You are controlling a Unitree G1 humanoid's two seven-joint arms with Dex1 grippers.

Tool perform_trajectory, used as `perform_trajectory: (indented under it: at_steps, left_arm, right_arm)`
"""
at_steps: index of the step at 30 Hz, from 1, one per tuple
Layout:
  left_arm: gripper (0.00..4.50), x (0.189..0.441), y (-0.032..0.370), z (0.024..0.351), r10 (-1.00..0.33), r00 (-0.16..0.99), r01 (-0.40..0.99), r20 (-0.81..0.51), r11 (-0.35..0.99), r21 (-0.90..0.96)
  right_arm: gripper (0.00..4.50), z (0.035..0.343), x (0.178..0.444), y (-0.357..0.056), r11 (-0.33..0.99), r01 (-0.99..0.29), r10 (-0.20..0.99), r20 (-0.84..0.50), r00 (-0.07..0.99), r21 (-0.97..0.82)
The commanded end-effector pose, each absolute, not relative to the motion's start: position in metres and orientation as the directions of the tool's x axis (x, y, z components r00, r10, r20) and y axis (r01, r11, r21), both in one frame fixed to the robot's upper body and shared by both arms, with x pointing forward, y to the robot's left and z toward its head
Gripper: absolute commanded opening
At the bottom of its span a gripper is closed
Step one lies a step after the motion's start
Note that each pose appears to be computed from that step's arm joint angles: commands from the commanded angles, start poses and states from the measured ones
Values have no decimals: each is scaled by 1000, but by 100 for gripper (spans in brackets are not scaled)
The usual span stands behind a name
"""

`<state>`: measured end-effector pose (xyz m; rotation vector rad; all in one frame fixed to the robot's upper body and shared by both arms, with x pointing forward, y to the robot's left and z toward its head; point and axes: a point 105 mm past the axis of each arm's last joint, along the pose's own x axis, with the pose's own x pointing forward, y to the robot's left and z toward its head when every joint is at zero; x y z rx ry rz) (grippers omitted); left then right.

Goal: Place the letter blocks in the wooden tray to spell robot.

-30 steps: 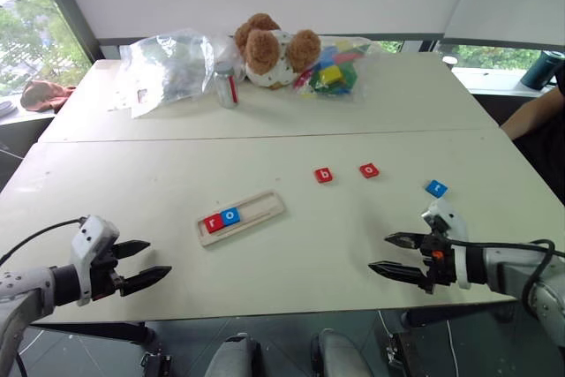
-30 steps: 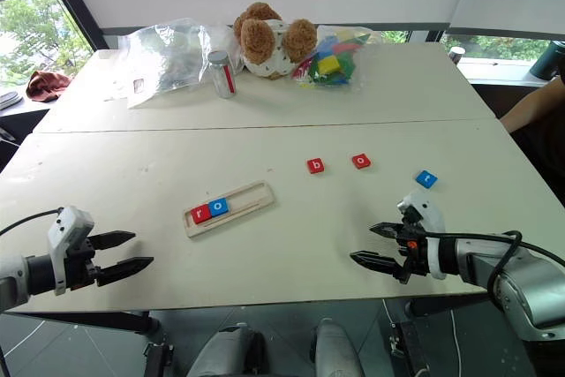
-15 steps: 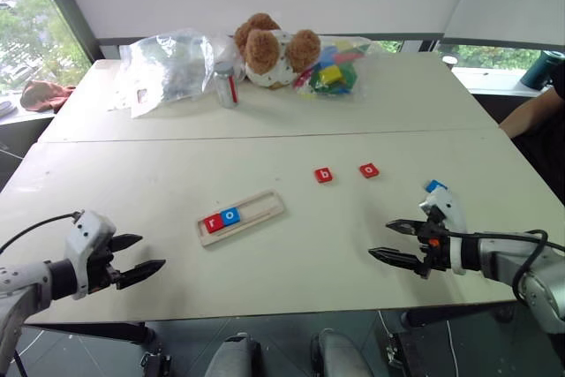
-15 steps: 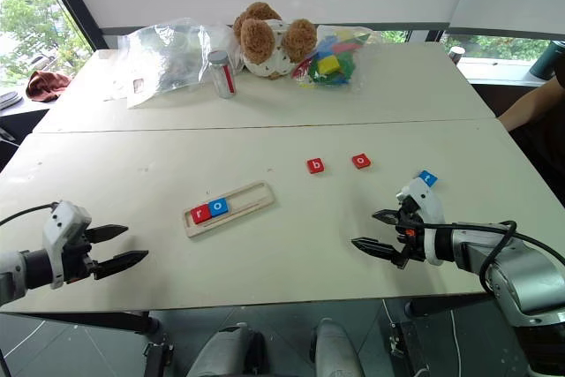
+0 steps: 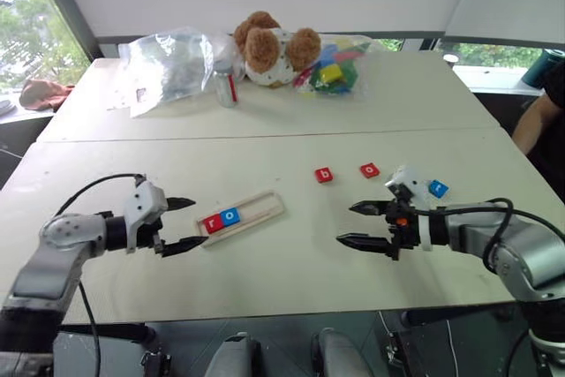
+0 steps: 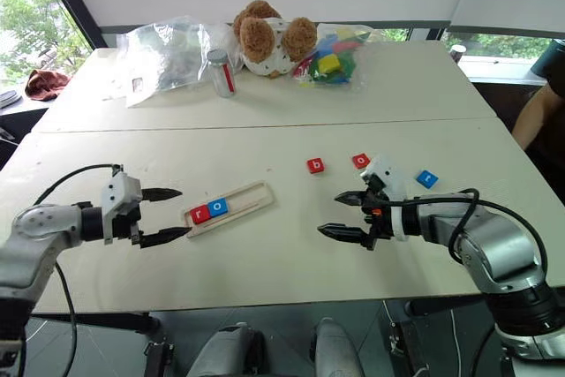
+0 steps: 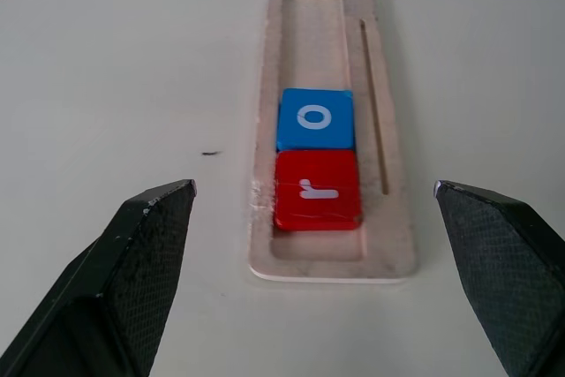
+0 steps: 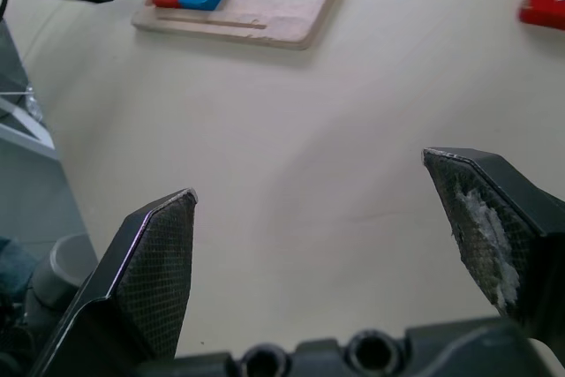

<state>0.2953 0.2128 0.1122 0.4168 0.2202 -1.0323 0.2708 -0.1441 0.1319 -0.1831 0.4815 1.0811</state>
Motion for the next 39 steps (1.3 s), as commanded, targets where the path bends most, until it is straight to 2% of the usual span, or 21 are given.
perform_trajectory:
  at_steps: [1, 8, 22, 25, 26, 27, 35, 39]
  left_arm:
    - [450, 303, 209, 110, -792, 483, 873, -373, 405, 272]
    - [450, 298, 202, 90, -818, 411, 911, -402, 356, 209]
    - [450, 294, 201, 55, -805, 393, 919, -445, 360, 160]
    - [368, 296, 201, 54, -805, 397, 917, -440, 367, 156]
    - [323, 296, 201, 54, -805, 395, 918, -442, 366, 153]
    - [311, 295, 201, 53, -805, 394, 918, -444, 365, 152]
    - [311, 300, 194, 65, -822, 359, 933, -442, 306, 189]
    - [311, 309, 153, 91, -881, 241, 959, -407, 150, 242]
  right_arm:
    - [447, 145, 260, -130, 409, -910, 833, -432, 345, 62]
    - [447, 141, 257, -133, 443, -894, 818, -438, 373, 66]
    - [447, 146, 253, -134, 431, -900, 821, -445, 359, 70]
    - [450, 146, 254, -134, 434, -898, 818, -446, 363, 67]
    - [450, 146, 254, -134, 437, -897, 817, -447, 365, 65]
    - [450, 146, 254, -135, 439, -896, 816, -447, 367, 65]
    - [450, 144, 257, -142, 474, -878, 797, -453, 398, 61]
    - [450, 147, 262, -169, 572, -819, 736, -467, 491, 39]
